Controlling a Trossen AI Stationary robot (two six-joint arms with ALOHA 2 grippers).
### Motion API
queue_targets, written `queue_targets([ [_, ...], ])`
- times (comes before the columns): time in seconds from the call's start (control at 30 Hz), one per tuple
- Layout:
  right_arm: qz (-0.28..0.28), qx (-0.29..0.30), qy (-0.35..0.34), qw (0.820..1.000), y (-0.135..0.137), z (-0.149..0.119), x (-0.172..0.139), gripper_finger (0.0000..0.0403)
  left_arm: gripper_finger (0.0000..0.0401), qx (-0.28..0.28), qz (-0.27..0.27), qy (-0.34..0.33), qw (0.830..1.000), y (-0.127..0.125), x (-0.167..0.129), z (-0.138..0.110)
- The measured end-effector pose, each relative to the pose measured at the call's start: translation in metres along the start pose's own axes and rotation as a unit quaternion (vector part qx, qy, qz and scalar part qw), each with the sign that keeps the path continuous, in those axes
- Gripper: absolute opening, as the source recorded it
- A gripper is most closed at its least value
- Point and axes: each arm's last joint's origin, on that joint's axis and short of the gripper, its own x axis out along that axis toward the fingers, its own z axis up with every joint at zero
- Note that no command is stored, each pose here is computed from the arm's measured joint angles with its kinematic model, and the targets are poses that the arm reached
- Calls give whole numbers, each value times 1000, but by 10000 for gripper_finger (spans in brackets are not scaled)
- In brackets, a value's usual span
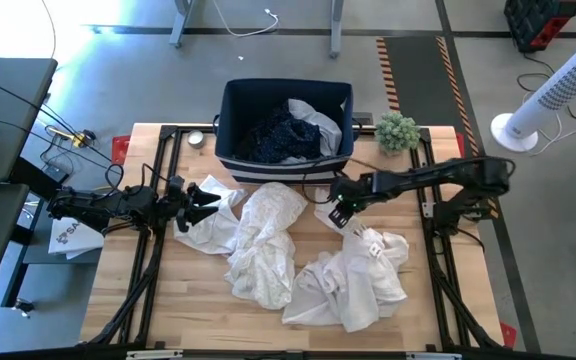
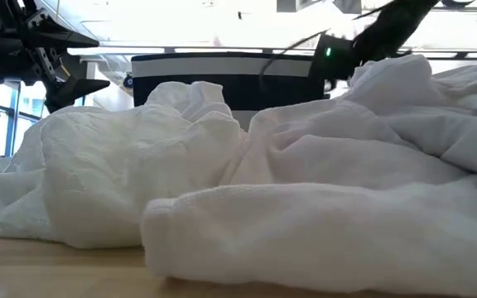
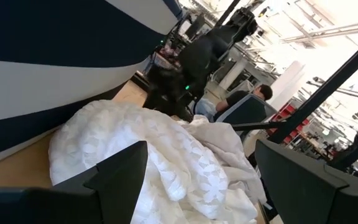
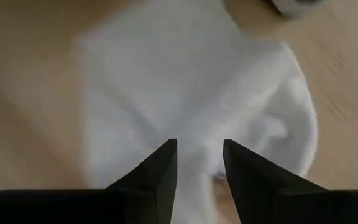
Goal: Sort clothes
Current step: Put the white handkerchief into the blue bin
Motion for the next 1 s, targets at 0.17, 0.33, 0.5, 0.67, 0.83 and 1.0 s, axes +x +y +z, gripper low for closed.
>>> queue_targets([
  [0.17, -8, -25, 51, 998, 2, -4, 27, 125, 296, -3, 0, 0, 1000, 0, 0, 0],
  [0.33, -2, -51, 77, 996, 14, -14, 29, 72, 296, -3, 0, 0, 1000, 0, 0, 0],
  [0.5, 37, -60, 123, 990, 21, -28, 11, 13, 296, -3, 0, 0, 1000, 0, 0, 0],
  [0.67, 117, -46, 104, 987, 28, -20, -40, 5, 296, -3, 0, 0, 1000, 0, 0, 0],
  [0.83, 269, 0, 17, 963, 36, 6, -111, 3, 296, -2, 0, 0, 1000, 0, 0, 0],
  [1.0, 410, -21, -197, 890, 42, 49, -199, 3, 296, 8, 0, 0, 1000, 0, 0, 0],
])
